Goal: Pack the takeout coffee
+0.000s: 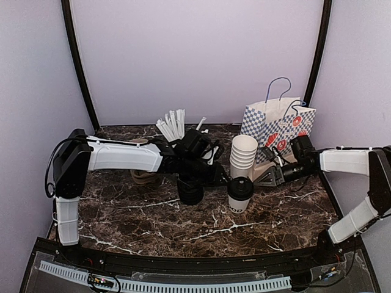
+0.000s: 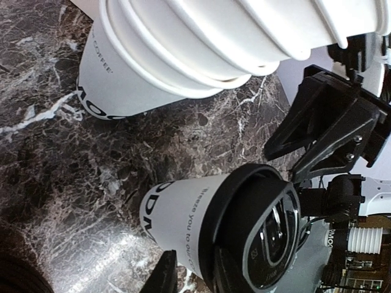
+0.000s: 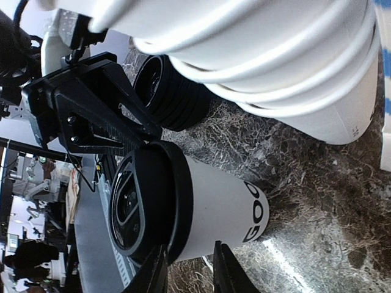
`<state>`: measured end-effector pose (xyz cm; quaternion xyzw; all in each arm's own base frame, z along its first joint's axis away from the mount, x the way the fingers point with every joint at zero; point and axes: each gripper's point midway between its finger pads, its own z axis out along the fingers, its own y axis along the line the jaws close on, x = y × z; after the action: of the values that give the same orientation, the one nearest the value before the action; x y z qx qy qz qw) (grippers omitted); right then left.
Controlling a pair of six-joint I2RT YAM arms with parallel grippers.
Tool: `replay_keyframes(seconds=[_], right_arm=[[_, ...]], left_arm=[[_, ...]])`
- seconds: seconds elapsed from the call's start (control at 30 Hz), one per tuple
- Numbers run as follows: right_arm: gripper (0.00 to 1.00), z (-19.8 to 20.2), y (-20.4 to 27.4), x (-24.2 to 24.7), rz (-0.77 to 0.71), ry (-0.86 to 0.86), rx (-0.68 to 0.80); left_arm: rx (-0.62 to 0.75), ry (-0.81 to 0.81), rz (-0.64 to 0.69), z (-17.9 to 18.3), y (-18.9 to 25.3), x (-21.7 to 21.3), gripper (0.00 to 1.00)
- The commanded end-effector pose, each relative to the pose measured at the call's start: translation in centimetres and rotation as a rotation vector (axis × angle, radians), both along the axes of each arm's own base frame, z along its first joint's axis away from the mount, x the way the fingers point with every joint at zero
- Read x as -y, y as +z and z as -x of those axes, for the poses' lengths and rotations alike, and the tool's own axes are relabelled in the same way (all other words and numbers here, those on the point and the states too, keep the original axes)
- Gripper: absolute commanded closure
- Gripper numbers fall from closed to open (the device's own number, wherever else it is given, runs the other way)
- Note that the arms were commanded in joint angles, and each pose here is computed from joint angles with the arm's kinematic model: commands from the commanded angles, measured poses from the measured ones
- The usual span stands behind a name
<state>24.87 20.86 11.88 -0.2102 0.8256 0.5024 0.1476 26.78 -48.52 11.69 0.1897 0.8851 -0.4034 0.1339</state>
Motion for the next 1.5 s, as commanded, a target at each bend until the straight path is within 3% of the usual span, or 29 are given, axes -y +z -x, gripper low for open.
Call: replay_keyframes(seconds=[0.0, 0.27, 0.7, 0.97, 1.23, 1.47], right_arm=[[0.73, -0.1, 1.4, 0.4, 0.034, 0.008, 0.14], [0.63, 0.1, 4.0, 0.5, 0.031, 0.032, 0.242], [0.58, 0.0, 3.4, 0.5, 0.045, 0.059, 0.24], [0.56, -0.2, 4.0, 0.5, 0.051, 0.079, 0.256], [0.54, -1.1, 5.3, 0.9, 0.114, 0.09, 0.307], [0.53, -2.3, 5.9, 1.1, 0.163, 0.086, 0.363]], left_arm=[[0.047, 0.031, -0.191, 0.3, -3.7, -3.5, 0.76], [0.174, -0.008, 0.013, -0.4, 3.2, -1.1, 0.72], [0.187, -0.083, 0.172, 0.4, 6.4, 0.9, 0.66], [0.193, -0.084, 0.186, 0.7, 7.4, 0.6, 0.62], [0.206, -0.07, 0.135, 0.9, 7.3, -0.3, 0.41], [0.24, -0.089, 0.062, 2.3, 6.0, -0.3, 0.34]])
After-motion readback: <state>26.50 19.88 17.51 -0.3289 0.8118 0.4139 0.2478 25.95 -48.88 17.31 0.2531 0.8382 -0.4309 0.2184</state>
